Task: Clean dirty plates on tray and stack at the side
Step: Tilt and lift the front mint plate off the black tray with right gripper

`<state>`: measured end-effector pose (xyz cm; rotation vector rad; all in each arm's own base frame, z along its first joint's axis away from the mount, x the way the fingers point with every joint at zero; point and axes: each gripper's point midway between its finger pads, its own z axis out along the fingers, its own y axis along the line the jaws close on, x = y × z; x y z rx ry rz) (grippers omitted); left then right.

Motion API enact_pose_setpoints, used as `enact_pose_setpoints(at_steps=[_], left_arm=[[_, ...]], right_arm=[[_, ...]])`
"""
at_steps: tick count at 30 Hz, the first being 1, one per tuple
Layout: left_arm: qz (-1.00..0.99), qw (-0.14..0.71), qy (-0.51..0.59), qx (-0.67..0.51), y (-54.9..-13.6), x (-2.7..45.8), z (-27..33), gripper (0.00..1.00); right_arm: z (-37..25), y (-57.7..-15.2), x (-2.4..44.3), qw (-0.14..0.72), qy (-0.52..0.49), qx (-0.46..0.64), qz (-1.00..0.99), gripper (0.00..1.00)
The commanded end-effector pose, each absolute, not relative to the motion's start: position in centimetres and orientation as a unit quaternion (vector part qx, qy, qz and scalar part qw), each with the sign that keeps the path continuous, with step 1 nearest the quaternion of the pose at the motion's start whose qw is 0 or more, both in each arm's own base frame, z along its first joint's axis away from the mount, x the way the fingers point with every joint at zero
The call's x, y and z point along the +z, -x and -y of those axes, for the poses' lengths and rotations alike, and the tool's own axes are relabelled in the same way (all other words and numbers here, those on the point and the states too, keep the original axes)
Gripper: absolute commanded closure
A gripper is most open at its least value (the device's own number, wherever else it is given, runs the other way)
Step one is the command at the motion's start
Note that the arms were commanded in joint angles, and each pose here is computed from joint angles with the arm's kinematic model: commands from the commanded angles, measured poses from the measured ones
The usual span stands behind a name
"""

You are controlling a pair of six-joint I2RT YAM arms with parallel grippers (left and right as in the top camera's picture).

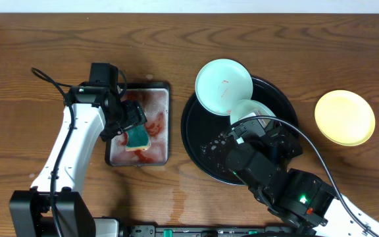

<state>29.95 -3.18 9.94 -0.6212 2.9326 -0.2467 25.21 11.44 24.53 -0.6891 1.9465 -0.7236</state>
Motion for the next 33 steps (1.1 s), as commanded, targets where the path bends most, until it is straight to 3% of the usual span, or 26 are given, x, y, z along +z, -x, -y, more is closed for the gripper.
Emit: enact_pose_setpoints(at_steps=[1, 12, 22, 33], left_arm=[[-0.972, 0.071, 0.207, -0.083, -30.0, 10.3, 3.1, 0.17], [-0.972, 0.071, 0.207, -0.083, -30.0, 10.3, 3.1, 0.17], [-0.972, 0.071, 0.206, -0.083, -30.0, 10.3, 3.1, 0.17], [-0.972, 0.071, 0.206, -0.083, -30.0, 10.3, 3.1, 0.17]], right_arm=[[-11.5, -25.2, 26.1, 0.477, 0.269, -0.296, -0.783, 0.99], [-11.7, -25.0, 26.3, 0.477, 0.283, -0.305, -0.774, 0.99], [-13.4, -22.3, 30.7, 0.556, 0.267, -0.372, -0.694, 0.99], [-14.6, -21.9, 31.5, 0.569, 0.273, -0.365, -0.684, 0.99]])
